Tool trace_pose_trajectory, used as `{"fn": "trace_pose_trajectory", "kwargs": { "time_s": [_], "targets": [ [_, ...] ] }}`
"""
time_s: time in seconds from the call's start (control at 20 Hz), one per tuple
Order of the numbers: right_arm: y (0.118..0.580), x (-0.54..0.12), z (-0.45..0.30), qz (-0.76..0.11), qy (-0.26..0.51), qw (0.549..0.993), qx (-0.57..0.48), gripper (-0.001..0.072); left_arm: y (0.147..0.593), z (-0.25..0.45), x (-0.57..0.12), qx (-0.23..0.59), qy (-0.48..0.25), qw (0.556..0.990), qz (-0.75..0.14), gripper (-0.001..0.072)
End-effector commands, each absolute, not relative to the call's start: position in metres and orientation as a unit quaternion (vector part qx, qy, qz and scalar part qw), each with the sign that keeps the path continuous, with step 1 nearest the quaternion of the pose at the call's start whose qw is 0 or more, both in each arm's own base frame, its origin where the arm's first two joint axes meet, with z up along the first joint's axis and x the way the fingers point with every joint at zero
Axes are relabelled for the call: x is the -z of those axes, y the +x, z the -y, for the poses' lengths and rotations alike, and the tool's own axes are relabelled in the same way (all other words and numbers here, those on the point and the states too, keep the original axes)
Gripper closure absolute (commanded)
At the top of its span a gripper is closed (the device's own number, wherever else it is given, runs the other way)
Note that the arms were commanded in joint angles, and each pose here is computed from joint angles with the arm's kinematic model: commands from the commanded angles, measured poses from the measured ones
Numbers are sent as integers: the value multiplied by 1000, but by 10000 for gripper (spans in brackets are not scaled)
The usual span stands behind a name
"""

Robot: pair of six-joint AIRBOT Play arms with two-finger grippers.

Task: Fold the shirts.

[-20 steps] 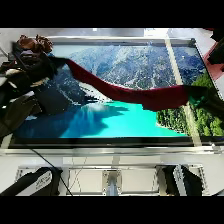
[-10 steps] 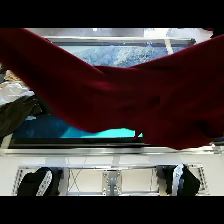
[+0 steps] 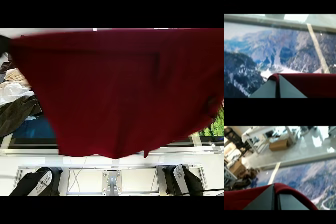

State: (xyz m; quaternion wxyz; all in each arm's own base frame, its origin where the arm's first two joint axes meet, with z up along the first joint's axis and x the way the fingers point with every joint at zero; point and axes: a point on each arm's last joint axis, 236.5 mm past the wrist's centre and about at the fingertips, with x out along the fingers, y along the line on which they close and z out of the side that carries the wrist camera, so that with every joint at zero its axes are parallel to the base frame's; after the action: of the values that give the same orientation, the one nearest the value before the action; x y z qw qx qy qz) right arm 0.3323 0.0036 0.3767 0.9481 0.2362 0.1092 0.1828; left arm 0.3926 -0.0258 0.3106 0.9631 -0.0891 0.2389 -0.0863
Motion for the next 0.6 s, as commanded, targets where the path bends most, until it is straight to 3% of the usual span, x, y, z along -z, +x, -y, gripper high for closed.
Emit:
{"fn": "trace_pose_trajectory", "kwargs": {
  "time_s": [0.0, 0.1, 0.25, 0.55],
  "targets": [
    [407, -200, -44, -289, 204, 920, -167, 685, 443, 35, -203, 80, -99, 935, -331, 694],
    [448, -121, -64, -327, 164, 922, -128, 686, 479, 43, -165, 59, -92, 939, -327, 695],
    [500, -55, -61, -338, 160, 924, -84, 686, 533, 45, -110, 19, -111, 942, -317, 694],
    [554, -37, 6, -321, 204, 925, -19, 686, 568, 44, -10, -4, -130, 918, -375, 694]
  ]
}}
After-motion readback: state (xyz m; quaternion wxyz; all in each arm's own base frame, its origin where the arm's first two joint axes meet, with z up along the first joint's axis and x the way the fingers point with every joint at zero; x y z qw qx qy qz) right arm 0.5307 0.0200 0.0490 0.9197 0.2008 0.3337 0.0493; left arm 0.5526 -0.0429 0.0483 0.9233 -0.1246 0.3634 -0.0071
